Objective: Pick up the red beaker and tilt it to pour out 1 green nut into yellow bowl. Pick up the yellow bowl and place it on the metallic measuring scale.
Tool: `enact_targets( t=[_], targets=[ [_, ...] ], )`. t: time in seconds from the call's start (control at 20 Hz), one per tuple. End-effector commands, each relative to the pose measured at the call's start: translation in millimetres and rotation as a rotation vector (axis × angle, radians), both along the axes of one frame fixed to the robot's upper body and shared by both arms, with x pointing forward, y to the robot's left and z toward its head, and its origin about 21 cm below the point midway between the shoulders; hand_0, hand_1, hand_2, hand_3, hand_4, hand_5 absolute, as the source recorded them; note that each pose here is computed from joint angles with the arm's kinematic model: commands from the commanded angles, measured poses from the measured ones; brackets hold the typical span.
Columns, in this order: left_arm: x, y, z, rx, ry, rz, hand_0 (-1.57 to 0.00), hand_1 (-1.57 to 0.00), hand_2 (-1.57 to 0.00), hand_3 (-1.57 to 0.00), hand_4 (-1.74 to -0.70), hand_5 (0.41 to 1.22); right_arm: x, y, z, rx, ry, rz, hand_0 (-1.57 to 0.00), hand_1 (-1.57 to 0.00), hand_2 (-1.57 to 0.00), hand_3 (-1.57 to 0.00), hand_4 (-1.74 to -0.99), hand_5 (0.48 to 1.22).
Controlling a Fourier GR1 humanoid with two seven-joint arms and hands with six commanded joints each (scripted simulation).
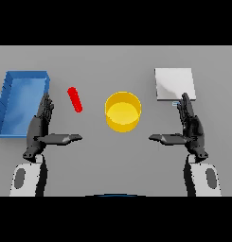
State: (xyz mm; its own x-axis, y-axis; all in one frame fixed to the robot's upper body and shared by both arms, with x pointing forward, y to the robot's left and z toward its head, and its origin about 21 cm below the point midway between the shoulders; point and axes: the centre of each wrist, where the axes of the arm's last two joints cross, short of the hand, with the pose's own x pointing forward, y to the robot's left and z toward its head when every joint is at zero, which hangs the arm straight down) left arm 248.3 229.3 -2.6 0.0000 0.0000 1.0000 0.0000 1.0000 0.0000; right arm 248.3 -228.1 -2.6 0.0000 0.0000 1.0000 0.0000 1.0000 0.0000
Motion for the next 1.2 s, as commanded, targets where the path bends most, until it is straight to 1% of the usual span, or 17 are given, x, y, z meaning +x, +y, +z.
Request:
enact_targets(
  t=[0.0,0.2,0.25,0.3,0.35,0.4,0.5,0.55,0.65,0.75,0.8,0.9,0.95,1.0,1.05,1.1,1.15],
  targets=[
    [0.2,-0.6,0.1,-0.001,0.0,0.0,0.0,0.0,0.0,0.0,-1.2,0.652,0.4,0.5,0.1,0.001,0.001,-0.001,0.0,0.0,0.0,0.0,-1.245,0.681],
    [1.5,-4.6,0.2,-0.001,0.001,-0.002,0.0,0.0,0.0,0.0,-1.2,0.652,2.7,3.9,0.4,0.001,0.003,0.001,0.0,0.0,0.0,0.0,-1.245,0.681],
    [3.1,-7.0,-0.3,-0.004,0.01,-0.008,0.0,0.0,0.0,0.0,-1.2,0.652,6.1,6.9,2.3,-0.001,0.004,0.001,0.0,0.0,0.0,0.0,-1.245,0.681],
    [-3.9,-7.3,6.3,0.072,-0.025,-0.034,0.0,0.0,0.0,0.0,-1.2,0.652,-3.2,3.9,5.4,-0.141,-0.08,0.015,0.0,0.0,0.0,0.0,-1.245,0.681],
    [-9.7,-8.4,10.0,0.12,-0.033,-0.05,0.0,0.0,0.0,0.0,-1.21,0.649,-11.6,2.6,6.2,-0.222,-0.126,0.029,0.0,0.0,0.0,0.0,-1.242,0.678],
    [-16.5,-9.4,9.7,0.146,-0.033,-0.064,0.0,0.0,0.0,0.0,-1.21,0.65,-17.9,2.3,6.6,-0.275,-0.144,0.041,0.0,0.0,0.0,0.0,-1.239,0.679],
    [-21.6,-6.9,17.3,0.177,-0.031,-0.062,0.0,0.0,0.0,0.0,-1.22,0.658,-22.5,7.6,8.3,-0.316,-0.135,0.048,0.0,0.0,0.0,0.0,-1.235,0.678],
    [-22.7,-9.5,18.8,0.183,-0.021,-0.066,0.0,0.0,0.0,0.0,-1.22,0.66,-20.7,7.7,12.4,-0.321,-0.136,0.045,0.0,0.0,0.0,0.0,-1.235,0.678],
    [-21.7,-10.8,19.1,0.193,-0.015,-0.086,0.0,0.0,0.0,0.0,-1.23,0.662,-25.8,9.7,12.1,-0.312,-0.147,0.062,0.0,0.0,0.0,0.0,-1.245,0.681],
    [-16.6,-13.0,17.6,0.205,0.004,-0.109,0.0,0.0,0.0,0.0,-1.25,0.679,-25.9,4.1,17.1,-0.297,-0.151,0.058,0.0,0.0,0.0,0.0,-1.254,0.682],
    [-9.7,-19.5,15.3,0.195,0.023,-0.117,0.0,0.0,0.0,0.0,-1.28,0.691,-26.4,5.6,15.1,-0.272,-0.148,0.07,0.0,0.0,0.0,0.0,-1.265,0.68],
    [3.6,-22.8,10.1,0.188,0.028,-0.129,0.0,0.0,0.0,0.0,-1.33,0.713,-24.8,3.9,14.8,-0.257,-0.143,0.07,0.0,0.0,0.0,0.0,-1.28,0.679],
    [6.8,-21.8,8.5,0.189,0.025,-0.129,0.0,0.0,0.0,0.0,-1.36,0.724,-26.1,3.5,13.8,-0.255,-0.152,0.075,0.0,0.0,0.0,0.0,-1.286,0.676],
    [17.3,-23.9,8.9,0.196,0.037,-0.127,0.0,0.0,0.0,0.0,-1.37,0.732,-25.8,5.8,14.6,-0.253,-0.151,0.076,0.0,0.0,0.0,0.0,-1.296,0.677],
    [20.8,-23.6,5.3,0.201,0.039,-0.136,0.0,0.0,0.0,0.0,-1.38,0.738,-25.6,4.9,15.9,-0.246,-0.159,0.076,0.0,0.0,0.0,0.0,-1.304,0.678],
    [26.9,-22.6,4.0,0.205,0.037,-0.133,0.0,0.0,0.0,0.0,-1.38,0.739,-25.3,4.8,14.2,-0.249,-0.145,0.066,0.0,0.0,0.0,0.0,-1.308,0.679],
    [31.5,-26.0,-1.1,0.206,0.054,-0.13,0.0,0.0,0.0,0.0,-1.38,0.739,-27.0,5.8,14.7,-0.244,-0.15,0.068,0.0,0.0,0.0,0.0,-1.312,0.681]
  ],
)
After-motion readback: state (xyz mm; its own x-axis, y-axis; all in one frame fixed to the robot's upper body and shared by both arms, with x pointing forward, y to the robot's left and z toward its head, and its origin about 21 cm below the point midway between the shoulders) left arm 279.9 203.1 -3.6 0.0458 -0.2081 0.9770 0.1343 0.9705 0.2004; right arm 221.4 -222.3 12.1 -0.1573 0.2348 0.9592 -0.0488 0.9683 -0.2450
